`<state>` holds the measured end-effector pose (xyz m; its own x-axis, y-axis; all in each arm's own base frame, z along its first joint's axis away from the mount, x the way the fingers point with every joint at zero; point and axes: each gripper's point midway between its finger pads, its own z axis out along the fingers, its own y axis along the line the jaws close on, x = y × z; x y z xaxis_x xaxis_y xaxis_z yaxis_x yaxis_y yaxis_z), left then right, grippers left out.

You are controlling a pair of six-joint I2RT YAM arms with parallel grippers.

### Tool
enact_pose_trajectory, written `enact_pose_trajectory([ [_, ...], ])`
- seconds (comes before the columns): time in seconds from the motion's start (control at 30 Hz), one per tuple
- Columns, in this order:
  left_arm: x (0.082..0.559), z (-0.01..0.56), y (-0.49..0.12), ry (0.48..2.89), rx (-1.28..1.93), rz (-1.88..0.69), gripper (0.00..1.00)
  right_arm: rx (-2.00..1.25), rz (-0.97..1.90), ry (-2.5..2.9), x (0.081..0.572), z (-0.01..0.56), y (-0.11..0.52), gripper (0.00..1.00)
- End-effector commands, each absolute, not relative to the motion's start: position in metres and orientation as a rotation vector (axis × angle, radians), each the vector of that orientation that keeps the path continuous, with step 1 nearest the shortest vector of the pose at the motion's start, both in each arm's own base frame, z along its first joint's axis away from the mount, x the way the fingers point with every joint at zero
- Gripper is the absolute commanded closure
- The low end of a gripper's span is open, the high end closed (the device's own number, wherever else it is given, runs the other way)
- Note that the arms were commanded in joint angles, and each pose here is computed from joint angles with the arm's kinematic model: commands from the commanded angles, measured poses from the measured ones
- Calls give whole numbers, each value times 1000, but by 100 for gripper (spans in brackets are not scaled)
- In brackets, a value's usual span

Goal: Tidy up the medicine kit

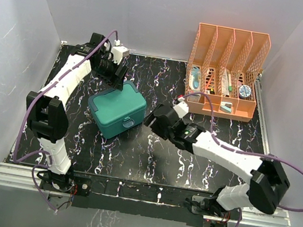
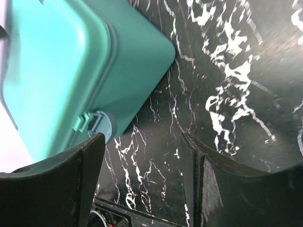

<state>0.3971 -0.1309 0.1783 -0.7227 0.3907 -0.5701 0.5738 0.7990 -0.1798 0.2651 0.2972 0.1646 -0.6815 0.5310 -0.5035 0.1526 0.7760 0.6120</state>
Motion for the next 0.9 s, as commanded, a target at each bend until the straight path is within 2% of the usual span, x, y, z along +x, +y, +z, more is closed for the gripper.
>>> enact_pose_trajectory([
  [0.0, 387, 196, -127, 2448, 696, -462, 26, 541, 838, 2260, 261, 161, 331, 40],
  [0.63, 383, 193, -129, 2455, 706, -485, 26, 518, 963, 2261, 275, 148, 390, 42],
  [0.7, 383, 192, -129, 2457, 708, -485, 26, 516, 963, 2264, 275, 148, 391, 45],
  [0.8, 384, 190, -129, 2459, 709, -489, 27, 516, 962, 2263, 274, 148, 389, 54],
  [0.87, 384, 189, -129, 2462, 710, -490, 31, 515, 962, 2259, 273, 150, 388, 62],
])
